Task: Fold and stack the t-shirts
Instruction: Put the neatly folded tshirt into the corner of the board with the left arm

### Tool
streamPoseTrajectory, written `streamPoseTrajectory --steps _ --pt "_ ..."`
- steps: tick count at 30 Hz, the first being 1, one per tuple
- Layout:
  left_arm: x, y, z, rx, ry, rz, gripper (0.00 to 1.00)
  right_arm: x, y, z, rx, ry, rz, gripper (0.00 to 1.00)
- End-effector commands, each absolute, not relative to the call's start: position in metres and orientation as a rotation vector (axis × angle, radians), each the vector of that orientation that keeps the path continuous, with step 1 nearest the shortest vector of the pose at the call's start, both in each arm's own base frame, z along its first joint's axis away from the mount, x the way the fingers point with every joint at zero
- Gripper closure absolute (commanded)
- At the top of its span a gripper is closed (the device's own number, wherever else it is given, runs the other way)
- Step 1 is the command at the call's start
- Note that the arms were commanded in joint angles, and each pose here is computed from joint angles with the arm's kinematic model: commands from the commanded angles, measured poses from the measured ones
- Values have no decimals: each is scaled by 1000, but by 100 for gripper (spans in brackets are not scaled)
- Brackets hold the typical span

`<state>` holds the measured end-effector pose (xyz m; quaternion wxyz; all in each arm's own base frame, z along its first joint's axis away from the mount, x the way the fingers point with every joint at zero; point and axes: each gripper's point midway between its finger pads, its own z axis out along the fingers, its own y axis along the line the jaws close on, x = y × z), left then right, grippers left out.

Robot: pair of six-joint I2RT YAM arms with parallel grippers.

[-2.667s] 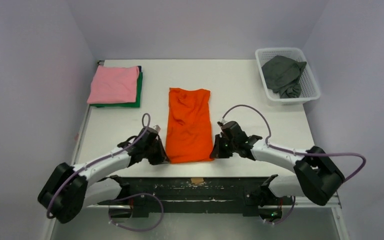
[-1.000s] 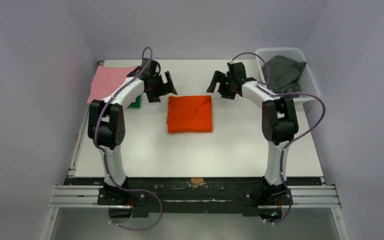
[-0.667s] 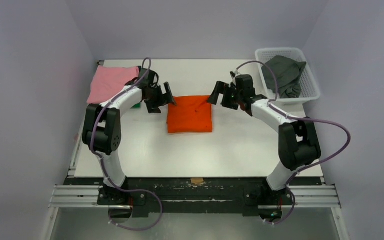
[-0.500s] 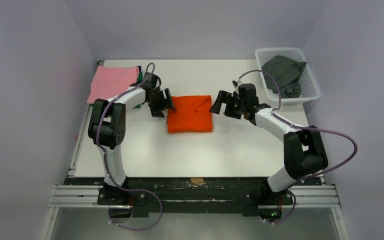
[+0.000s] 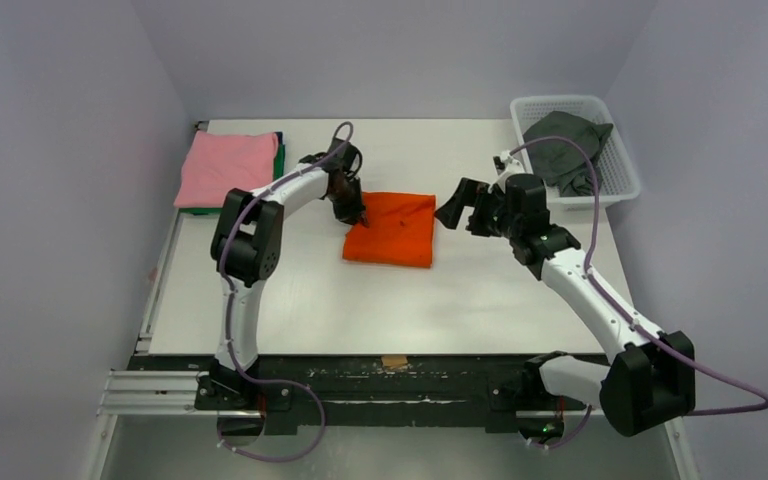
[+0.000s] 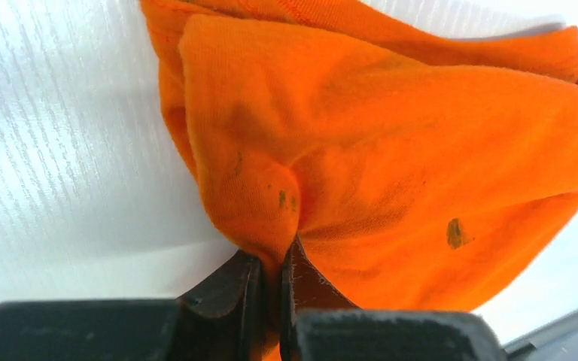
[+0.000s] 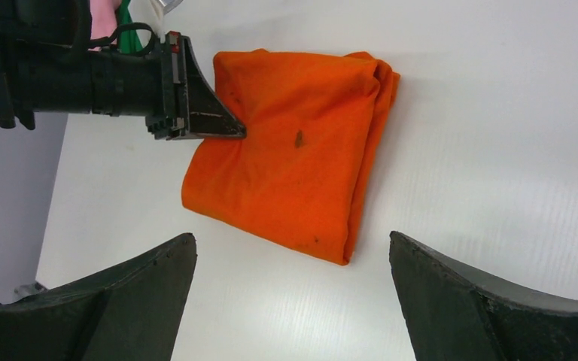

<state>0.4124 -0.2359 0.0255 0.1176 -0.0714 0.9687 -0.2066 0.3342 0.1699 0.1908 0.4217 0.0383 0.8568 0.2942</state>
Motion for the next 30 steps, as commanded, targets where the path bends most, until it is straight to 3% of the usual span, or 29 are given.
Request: streamPoseTrajectory --steps 1,11,21,30 --pt "427 -202 35 -145 2800 -160 100 328 148 198 98 2120 612 1" --pt "473 -97 135 90 2496 533 100 318 122 226 136 1984 507 1" --pt "492 -14 227 145 2348 736 100 319 109 227 192 1958 442 1" --pt "499 15 280 134 2269 726 100 321 106 224 207 1960 426 1"
